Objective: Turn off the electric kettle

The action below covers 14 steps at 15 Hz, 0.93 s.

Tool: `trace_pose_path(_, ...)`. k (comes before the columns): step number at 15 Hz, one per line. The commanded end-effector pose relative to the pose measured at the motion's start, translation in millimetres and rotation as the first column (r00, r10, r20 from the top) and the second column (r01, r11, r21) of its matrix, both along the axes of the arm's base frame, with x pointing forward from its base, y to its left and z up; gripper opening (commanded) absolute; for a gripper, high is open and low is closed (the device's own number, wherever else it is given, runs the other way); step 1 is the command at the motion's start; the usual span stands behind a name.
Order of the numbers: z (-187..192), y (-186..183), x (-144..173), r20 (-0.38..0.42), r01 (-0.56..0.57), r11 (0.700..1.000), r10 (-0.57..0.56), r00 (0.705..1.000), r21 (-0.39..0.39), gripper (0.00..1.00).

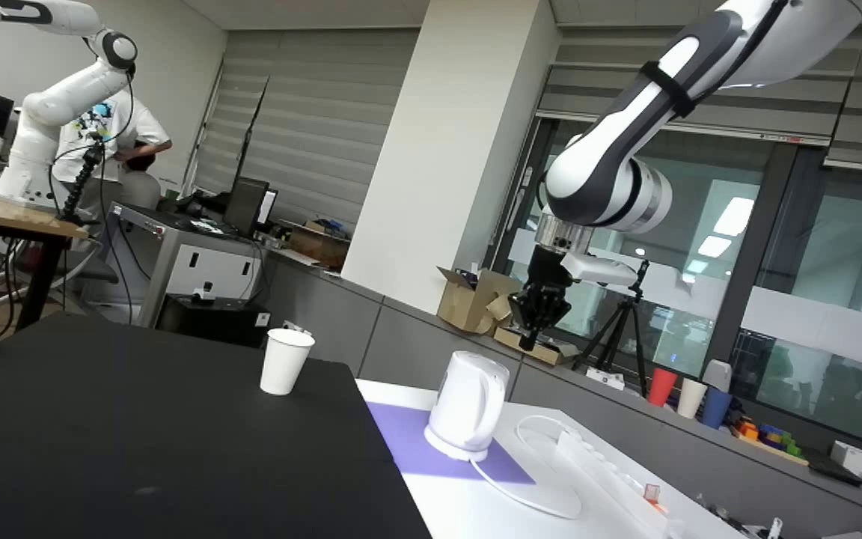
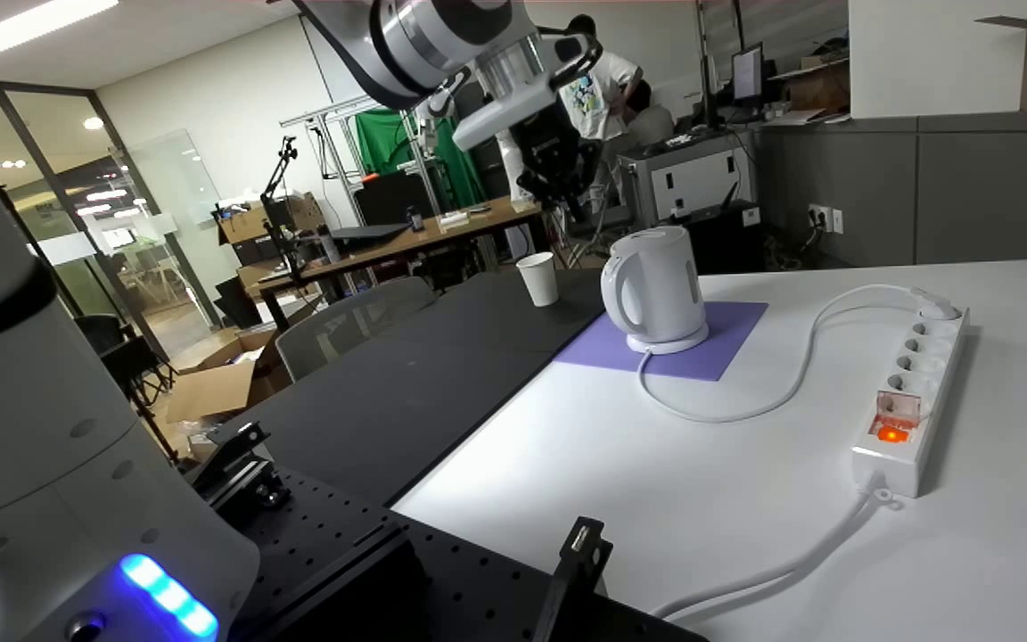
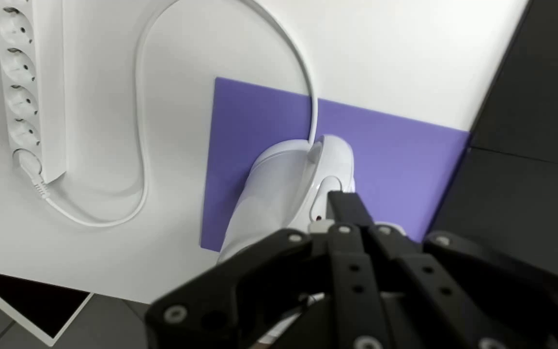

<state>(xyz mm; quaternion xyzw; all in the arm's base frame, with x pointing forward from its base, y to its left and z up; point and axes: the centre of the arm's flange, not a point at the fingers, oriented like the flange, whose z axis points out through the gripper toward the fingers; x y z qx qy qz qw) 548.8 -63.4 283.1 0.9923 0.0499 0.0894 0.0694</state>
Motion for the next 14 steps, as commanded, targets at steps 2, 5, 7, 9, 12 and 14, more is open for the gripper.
trace_pose_path(2, -28.9, -11.5, 17.1, 0.028, 0.010, 1.000, -0.011, 1.000, 0.025, 0.00)
trace_pose_path(5, -43.7, -13.1, 19.9, 0.028, 0.016, 0.999, -0.017, 0.999, 0.035, 0.00)
trace_pose_path(7, -50.9, -14.7, 22.1, 0.024, 0.017, 0.999, -0.018, 1.000, 0.039, 0.00)
trace_pose_path(9, -57.4, -17.3, 24.3, 0.022, 0.025, 0.999, -0.026, 0.999, 0.044, 0.00)
trace_pose_path(12, -65.6, -20.2, 27.3, 0.013, 0.026, 0.998, -0.027, 1.000, 0.055, 0.00)
trace_pose_path(14, -69.6, -21.9, 28.7, 0.014, 0.025, 0.998, -0.026, 1.000, 0.060, 0.00)
